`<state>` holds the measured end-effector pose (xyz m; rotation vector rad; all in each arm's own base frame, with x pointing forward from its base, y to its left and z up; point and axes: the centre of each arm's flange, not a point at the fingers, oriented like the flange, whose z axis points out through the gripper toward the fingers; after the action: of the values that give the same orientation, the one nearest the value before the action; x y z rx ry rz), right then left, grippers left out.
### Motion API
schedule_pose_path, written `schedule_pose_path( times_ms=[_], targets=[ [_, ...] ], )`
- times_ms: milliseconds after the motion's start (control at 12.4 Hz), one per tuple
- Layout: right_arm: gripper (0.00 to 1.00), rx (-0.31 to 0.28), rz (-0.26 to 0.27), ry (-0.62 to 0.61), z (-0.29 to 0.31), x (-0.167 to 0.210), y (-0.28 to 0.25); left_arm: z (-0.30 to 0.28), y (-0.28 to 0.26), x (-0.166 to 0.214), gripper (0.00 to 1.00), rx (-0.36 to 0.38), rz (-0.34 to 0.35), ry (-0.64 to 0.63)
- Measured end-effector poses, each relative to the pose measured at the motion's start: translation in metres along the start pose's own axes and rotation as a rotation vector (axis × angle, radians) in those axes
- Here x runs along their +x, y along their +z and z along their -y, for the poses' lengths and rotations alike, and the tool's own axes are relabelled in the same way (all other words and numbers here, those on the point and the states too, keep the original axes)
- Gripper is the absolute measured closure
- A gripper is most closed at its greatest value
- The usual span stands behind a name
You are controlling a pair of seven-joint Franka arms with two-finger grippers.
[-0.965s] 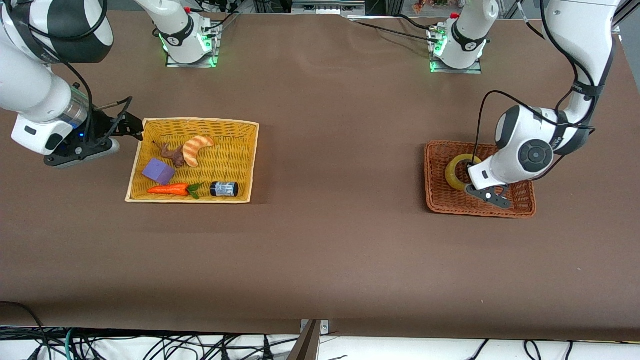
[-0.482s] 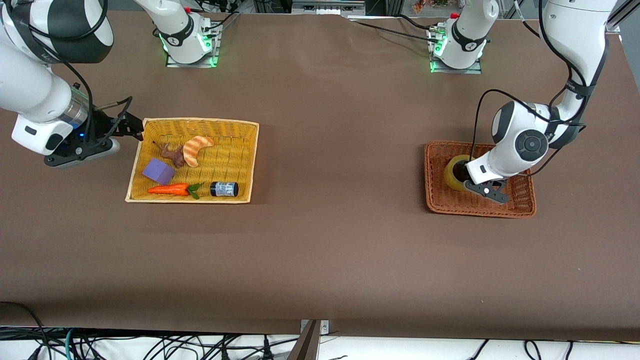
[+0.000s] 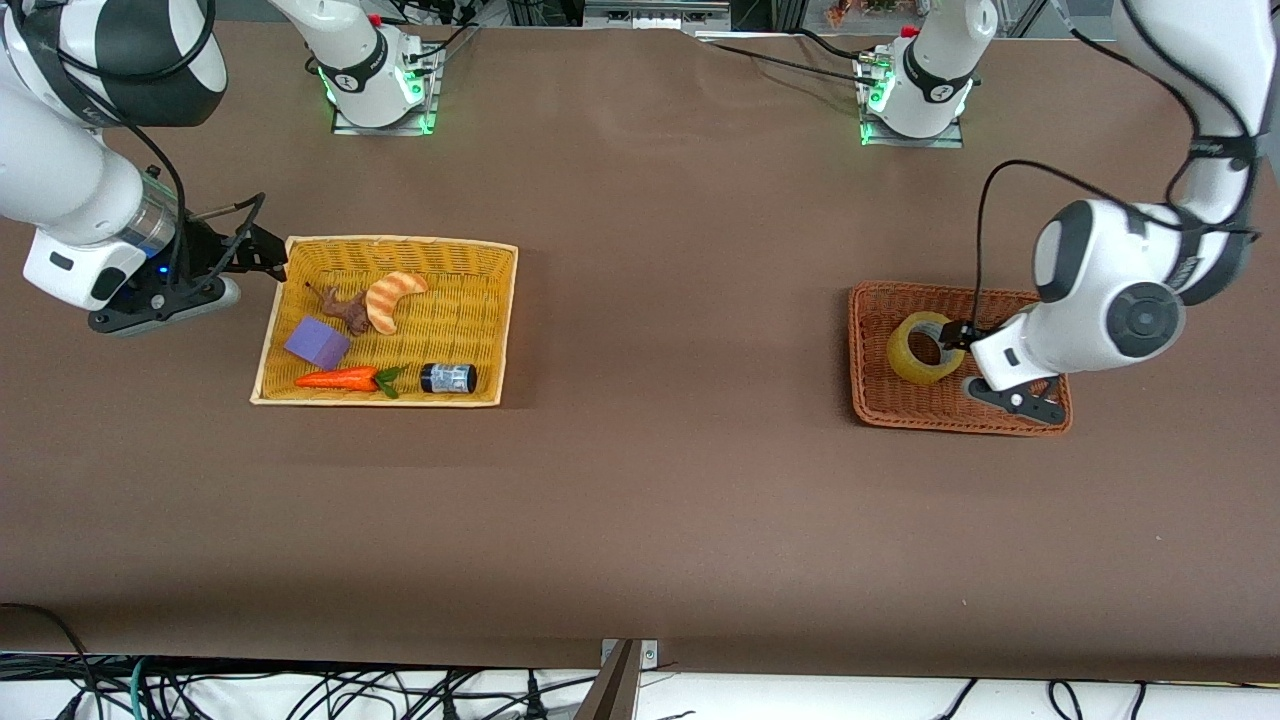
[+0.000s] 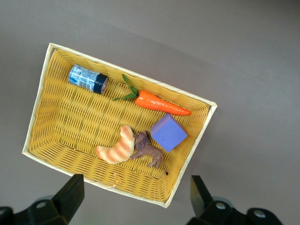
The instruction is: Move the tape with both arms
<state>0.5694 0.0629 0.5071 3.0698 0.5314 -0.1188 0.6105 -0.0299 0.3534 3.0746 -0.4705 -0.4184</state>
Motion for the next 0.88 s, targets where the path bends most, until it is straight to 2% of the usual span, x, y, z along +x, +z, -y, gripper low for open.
schedule_pose_path(
  times_ms=[241, 482, 643, 804, 884],
  targets=[
    [0.0, -0.004, 0.001, -0.001, 0.0, 0.0, 0.0, 0.006, -0.091, -0.011, 0.0, 0.004, -0.005, -0.127],
    [0.0, -0.012, -0.004, -0.002, -0.001, -0.001, -0.003, 0.004, -0.161, -0.031, 0.0, 0.023, -0.102, -0.186],
    [0.0, -0.014, -0.01, -0.002, 0.0, -0.001, -0.006, 0.0, -0.202, -0.06, 0.0, 0.041, -0.158, -0.205],
    [0.0, -0.015, -0.014, -0.004, 0.001, -0.002, -0.009, 0.005, -0.233, -0.099, 0.0, 0.045, -0.161, -0.24],
    [0.0, -0.017, -0.018, -0.005, 0.002, -0.002, -0.011, 0.004, -0.24, -0.116, 0.0, 0.029, -0.141, -0.248]
  ],
)
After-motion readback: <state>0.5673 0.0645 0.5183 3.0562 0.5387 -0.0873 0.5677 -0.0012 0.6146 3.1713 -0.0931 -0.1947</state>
